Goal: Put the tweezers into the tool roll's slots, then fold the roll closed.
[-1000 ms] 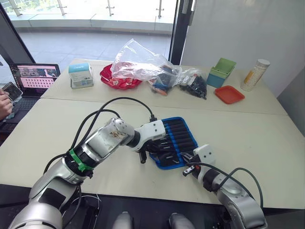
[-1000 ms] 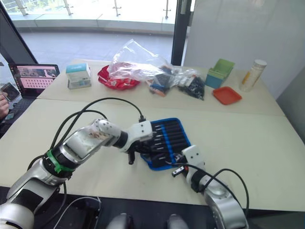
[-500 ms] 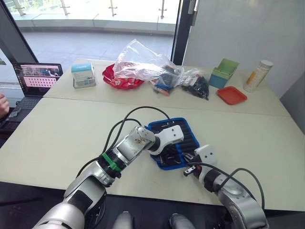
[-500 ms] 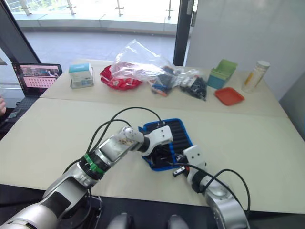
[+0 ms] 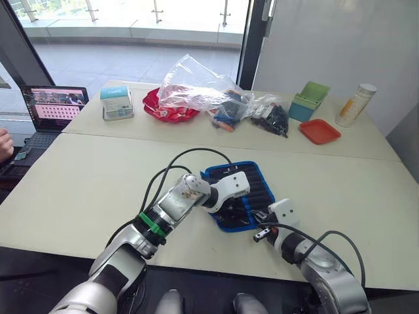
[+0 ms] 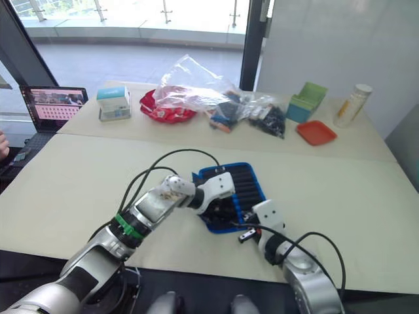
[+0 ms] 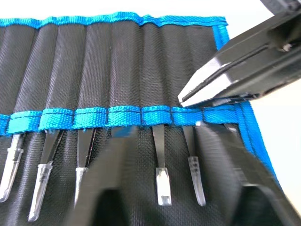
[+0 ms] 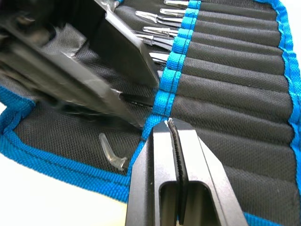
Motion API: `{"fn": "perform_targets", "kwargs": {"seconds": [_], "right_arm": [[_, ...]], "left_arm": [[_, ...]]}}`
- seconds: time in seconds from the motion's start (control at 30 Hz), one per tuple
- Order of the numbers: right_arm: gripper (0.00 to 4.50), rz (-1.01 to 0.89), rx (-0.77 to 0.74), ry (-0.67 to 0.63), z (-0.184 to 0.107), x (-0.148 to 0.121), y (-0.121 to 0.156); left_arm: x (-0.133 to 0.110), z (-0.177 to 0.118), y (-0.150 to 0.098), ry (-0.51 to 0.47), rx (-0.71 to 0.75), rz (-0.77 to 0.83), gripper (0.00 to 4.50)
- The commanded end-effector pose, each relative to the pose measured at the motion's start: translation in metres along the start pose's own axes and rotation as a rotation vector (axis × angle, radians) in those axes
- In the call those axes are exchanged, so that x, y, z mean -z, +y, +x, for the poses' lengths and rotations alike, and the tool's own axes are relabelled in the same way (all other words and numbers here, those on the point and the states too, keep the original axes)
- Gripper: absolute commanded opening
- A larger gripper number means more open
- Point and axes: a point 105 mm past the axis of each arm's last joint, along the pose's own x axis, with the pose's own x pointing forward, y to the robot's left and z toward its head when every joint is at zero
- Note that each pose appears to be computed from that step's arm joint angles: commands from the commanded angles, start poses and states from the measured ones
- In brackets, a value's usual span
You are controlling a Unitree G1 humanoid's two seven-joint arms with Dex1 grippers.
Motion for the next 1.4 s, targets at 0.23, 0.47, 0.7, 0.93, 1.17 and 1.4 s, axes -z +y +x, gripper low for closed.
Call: {"fn": "perform_targets", "kwargs": {"seconds": [0.23, 0.47, 0.7, 0.93, 1.17, 1.4], "right_arm": [[0.0, 0.017, -0.032, 0.038, 0.002, 0.01, 0.005], [0.0, 0.008, -0.059, -0.078, -0.003, -0.014, 0.01], [1.86, -0.082, -0.117, -0.235, -0.019, -0.05, 0.024], [4.32, -0.223, -0.295, -0.303, -0.016, -0.078, 0.062], [4.46, -0.307, -0.295, -0.24, 0.017, -0.054, 0.095], [4.23, -0.368, -0.098, -0.294, 0.031, -0.056, 0.084]], "left_arm": [[-0.01, -0.093, 0.019, -0.267, -0.165, -0.04, 4.47], [0.049, -0.148, 0.003, -0.363, -0.329, -0.206, 4.47], [0.068, -0.186, -0.027, -0.475, -0.43, -0.294, 4.5], [0.093, -0.193, -0.038, -0.428, -0.498, -0.358, 4.5], [0.095, -0.192, -0.042, -0.417, -0.519, -0.354, 4.5], [0.1, -0.194, -0.044, -0.389, -0.524, -0.354, 4.5]]}}
